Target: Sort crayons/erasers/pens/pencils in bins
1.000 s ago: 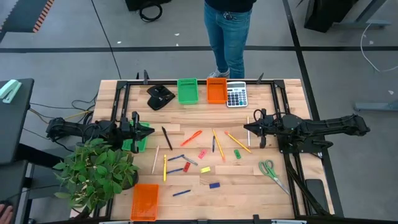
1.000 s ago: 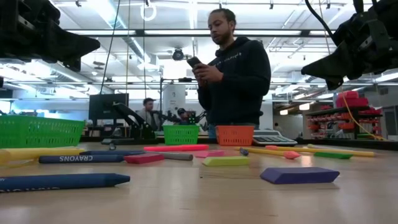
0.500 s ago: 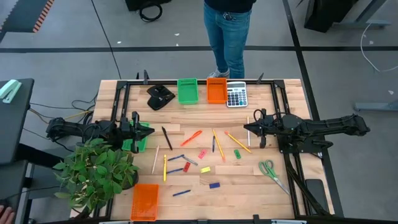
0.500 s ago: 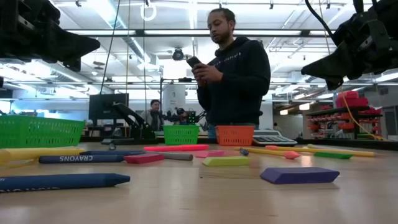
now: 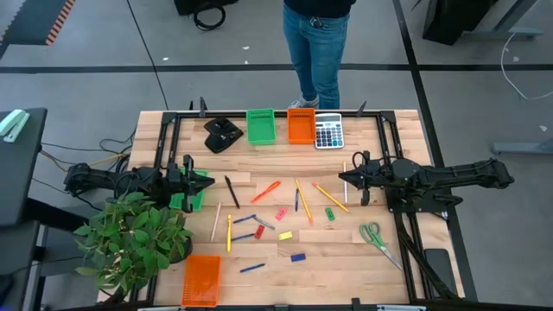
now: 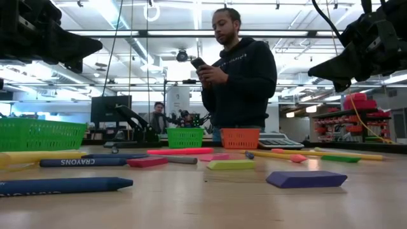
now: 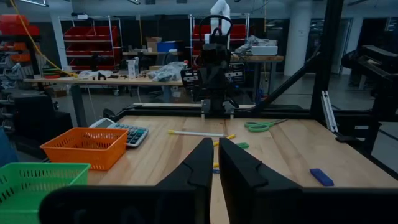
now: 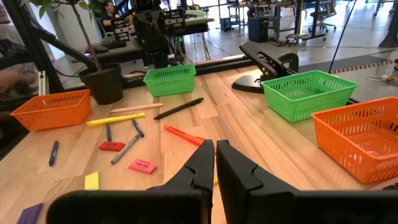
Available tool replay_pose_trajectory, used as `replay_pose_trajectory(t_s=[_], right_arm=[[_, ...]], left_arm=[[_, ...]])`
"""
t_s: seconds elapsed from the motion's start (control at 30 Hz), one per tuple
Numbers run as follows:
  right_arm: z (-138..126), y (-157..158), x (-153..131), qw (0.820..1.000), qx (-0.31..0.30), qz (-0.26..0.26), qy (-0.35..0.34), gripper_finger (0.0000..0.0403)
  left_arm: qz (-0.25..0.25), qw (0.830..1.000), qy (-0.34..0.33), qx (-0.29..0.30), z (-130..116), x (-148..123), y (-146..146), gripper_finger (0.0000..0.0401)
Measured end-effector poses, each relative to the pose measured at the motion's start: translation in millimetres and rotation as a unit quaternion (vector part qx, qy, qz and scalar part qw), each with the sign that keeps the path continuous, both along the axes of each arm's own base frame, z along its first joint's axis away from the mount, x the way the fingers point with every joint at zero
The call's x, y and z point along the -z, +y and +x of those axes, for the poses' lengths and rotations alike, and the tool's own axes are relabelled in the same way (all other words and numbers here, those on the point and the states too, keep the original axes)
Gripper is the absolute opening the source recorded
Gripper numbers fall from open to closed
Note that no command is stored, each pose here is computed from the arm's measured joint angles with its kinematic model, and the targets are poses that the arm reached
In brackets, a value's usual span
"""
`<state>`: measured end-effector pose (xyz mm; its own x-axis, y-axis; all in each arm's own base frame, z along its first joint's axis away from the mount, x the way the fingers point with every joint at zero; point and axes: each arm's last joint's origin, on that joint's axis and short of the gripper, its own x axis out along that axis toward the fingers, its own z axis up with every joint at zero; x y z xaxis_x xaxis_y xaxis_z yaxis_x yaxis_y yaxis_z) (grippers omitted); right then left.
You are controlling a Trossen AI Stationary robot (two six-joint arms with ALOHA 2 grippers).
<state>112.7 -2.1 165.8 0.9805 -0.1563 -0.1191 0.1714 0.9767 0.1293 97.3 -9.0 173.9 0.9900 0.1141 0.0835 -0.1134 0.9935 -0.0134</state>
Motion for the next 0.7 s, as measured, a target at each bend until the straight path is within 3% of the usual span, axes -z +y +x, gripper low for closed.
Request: replay_pose_trajectory(t_s=[0.7], right_arm=[[0.0,0.0,0.0,1.000,0.000,0.000,0.000,0.0023]], left_arm=[[0.000,1.000,0.000,0.000,0.0,-0.1,0.0,0.0035]])
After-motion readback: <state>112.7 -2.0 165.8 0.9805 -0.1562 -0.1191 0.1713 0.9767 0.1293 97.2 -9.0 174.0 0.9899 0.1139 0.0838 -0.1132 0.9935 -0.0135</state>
